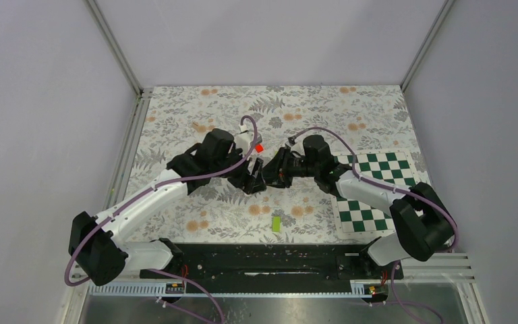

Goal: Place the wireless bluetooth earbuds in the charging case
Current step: Pass from the left arm to the right

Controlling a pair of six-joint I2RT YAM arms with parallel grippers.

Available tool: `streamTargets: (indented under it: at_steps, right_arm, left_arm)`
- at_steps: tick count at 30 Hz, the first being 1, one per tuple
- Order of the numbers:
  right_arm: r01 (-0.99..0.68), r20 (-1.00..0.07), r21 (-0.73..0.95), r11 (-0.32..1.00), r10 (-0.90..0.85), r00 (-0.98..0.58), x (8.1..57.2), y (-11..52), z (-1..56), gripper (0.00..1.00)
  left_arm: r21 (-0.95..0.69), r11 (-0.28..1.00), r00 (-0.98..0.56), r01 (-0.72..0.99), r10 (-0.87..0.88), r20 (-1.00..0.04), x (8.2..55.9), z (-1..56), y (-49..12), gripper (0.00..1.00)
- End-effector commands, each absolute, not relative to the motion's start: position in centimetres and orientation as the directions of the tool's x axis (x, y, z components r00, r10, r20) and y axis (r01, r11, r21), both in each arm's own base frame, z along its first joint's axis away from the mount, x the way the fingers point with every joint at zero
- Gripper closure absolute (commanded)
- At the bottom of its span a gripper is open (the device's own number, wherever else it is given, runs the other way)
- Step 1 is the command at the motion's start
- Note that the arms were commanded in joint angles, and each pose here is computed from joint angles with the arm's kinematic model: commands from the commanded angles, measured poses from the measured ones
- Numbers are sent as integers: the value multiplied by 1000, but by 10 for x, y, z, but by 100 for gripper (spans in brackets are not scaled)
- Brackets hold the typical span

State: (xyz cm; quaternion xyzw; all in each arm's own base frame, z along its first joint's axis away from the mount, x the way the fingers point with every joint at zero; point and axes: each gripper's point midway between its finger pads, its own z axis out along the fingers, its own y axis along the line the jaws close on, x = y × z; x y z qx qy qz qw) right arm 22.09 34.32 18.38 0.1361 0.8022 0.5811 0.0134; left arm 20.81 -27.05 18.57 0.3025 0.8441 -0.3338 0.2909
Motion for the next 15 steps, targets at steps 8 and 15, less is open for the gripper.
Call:
streamTargets:
  at_steps: [8, 15]
  right_arm:
    - [182, 137, 962, 202, 219, -966, 219, 346, 199, 100]
    - [238, 97, 920, 311, 407, -908, 237, 304, 169, 100]
  left_arm:
    - [-326, 624, -573, 710, 244, -782, 228, 227, -274, 1]
    - [-282, 678, -540, 679, 200, -818, 224, 258, -252, 1]
